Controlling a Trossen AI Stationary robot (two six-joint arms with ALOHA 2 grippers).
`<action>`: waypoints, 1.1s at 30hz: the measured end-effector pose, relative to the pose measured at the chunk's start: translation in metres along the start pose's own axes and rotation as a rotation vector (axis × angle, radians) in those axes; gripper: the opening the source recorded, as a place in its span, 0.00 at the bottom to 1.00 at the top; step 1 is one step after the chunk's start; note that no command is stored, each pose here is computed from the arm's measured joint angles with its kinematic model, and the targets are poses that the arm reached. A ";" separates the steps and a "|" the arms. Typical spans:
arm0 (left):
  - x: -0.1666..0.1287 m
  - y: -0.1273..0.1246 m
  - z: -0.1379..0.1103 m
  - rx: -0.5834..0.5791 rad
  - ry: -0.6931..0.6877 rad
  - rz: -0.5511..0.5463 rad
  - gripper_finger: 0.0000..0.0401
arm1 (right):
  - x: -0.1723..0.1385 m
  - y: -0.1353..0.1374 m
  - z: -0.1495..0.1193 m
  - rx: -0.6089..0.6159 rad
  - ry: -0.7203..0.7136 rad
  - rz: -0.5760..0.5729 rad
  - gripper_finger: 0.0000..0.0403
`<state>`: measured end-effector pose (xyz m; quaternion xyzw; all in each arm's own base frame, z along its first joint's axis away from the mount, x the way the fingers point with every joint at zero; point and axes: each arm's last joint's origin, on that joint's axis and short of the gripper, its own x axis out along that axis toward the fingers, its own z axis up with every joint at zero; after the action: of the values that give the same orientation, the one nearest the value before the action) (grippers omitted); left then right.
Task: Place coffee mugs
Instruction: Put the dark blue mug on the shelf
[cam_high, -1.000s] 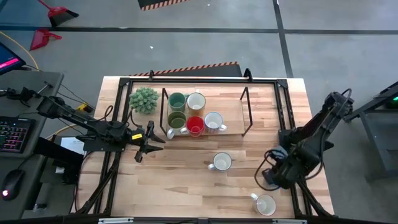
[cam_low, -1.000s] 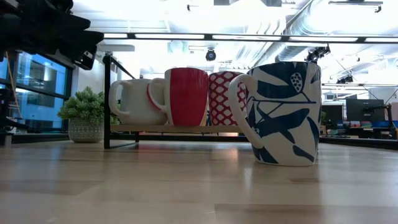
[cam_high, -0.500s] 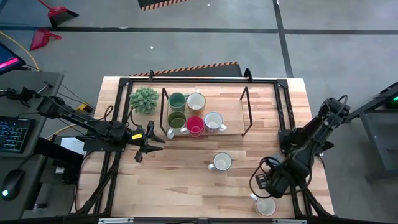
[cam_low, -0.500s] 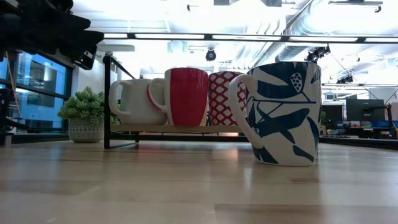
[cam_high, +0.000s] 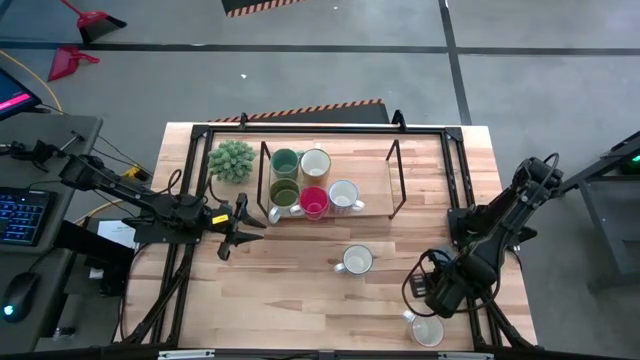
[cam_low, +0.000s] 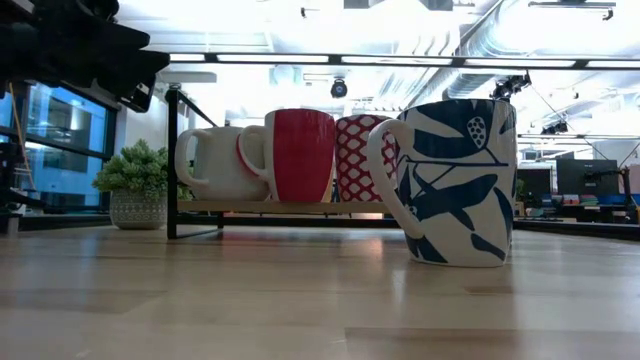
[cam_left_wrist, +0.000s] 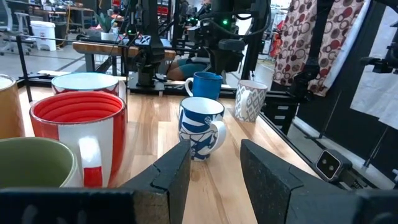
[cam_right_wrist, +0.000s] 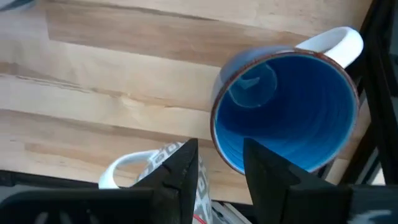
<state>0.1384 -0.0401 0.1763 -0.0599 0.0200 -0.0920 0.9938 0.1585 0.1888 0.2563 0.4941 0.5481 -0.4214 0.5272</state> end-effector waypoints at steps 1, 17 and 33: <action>0.000 0.000 0.000 0.000 0.000 0.000 0.32 | 0.001 0.001 0.000 0.004 -0.003 -0.003 0.27; 0.000 0.000 0.000 0.000 0.000 0.002 0.32 | 0.031 0.020 0.000 0.051 -0.010 -0.137 0.27; 0.000 0.000 0.000 0.000 0.001 0.001 0.32 | 0.062 0.033 -0.001 0.082 -0.078 -0.229 0.27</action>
<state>0.1385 -0.0401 0.1761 -0.0597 0.0208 -0.0914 0.9938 0.1933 0.2006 0.1962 0.4326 0.5622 -0.5200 0.4758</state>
